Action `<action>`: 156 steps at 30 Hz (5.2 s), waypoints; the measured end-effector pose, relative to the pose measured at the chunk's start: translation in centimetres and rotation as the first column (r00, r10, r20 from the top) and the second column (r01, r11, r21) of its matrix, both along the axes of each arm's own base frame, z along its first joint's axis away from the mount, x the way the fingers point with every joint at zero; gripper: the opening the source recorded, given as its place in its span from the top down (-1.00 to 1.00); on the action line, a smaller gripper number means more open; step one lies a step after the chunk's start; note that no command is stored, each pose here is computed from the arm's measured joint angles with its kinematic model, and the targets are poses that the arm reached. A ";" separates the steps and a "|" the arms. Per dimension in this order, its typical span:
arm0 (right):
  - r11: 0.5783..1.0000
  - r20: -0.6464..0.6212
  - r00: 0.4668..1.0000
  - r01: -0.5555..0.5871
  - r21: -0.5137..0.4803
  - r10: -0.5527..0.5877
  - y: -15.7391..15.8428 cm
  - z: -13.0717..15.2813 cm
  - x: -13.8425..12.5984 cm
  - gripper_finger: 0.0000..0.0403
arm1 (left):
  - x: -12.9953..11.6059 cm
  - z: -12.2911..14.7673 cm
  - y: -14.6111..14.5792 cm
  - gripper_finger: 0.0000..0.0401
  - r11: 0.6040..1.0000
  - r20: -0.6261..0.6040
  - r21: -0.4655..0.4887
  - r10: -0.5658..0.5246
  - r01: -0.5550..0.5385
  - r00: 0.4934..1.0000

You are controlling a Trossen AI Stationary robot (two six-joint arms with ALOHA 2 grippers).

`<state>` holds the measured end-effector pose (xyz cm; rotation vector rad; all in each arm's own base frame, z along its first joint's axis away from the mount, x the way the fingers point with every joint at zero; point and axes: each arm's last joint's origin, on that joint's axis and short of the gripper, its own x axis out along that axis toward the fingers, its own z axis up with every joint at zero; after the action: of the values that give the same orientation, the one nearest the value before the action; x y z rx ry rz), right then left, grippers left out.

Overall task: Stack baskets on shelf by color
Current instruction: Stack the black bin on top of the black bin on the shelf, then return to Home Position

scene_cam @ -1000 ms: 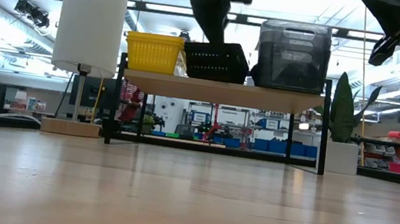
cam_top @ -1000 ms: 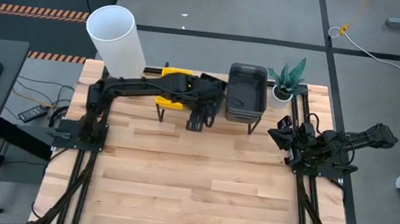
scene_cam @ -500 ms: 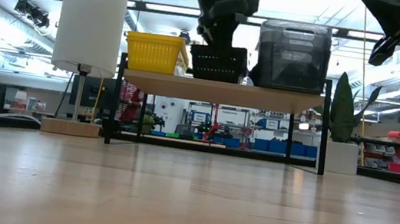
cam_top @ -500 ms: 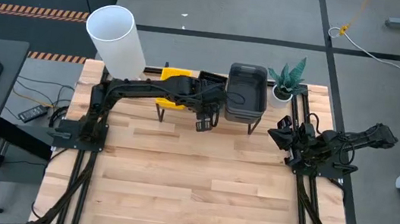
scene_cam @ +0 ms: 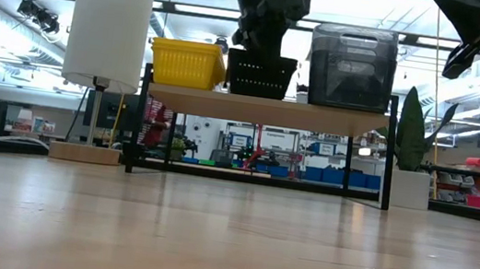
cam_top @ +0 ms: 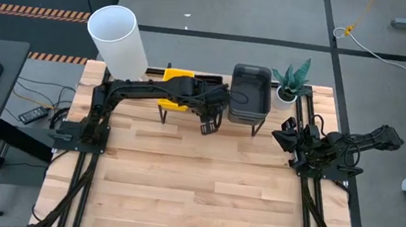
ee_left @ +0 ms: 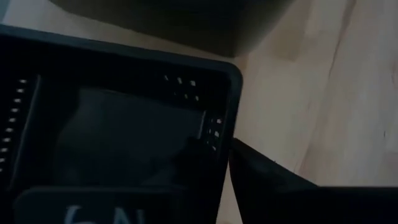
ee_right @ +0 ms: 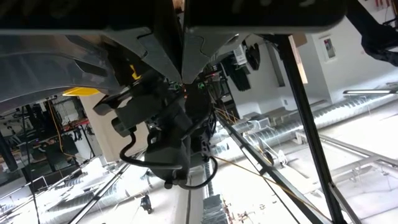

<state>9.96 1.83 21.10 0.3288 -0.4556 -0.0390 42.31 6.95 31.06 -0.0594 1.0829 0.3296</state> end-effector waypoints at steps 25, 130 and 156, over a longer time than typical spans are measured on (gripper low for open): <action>1.000 0.000 1.000 0.000 0.000 0.000 0.0 0.0 0.0 0.92 | -4.5 8.6 -3.0 0.07 0.978 0.221 0.170 -0.161 0.125 0.962; 1.000 -0.001 1.000 0.004 0.001 -0.004 0.0 0.0 0.0 0.92 | -32.2 -8.0 -7.6 0.43 0.934 0.918 0.304 -0.339 0.187 0.205; 1.000 -0.001 1.000 0.003 0.002 -0.003 0.0 0.0 0.0 0.92 | -32.6 -14.1 -7.6 0.43 0.928 0.853 0.276 -0.356 0.249 0.382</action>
<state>9.97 1.82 21.10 0.3296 -0.4552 -0.0428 9.69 -0.64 16.97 0.0619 -0.0406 -0.0259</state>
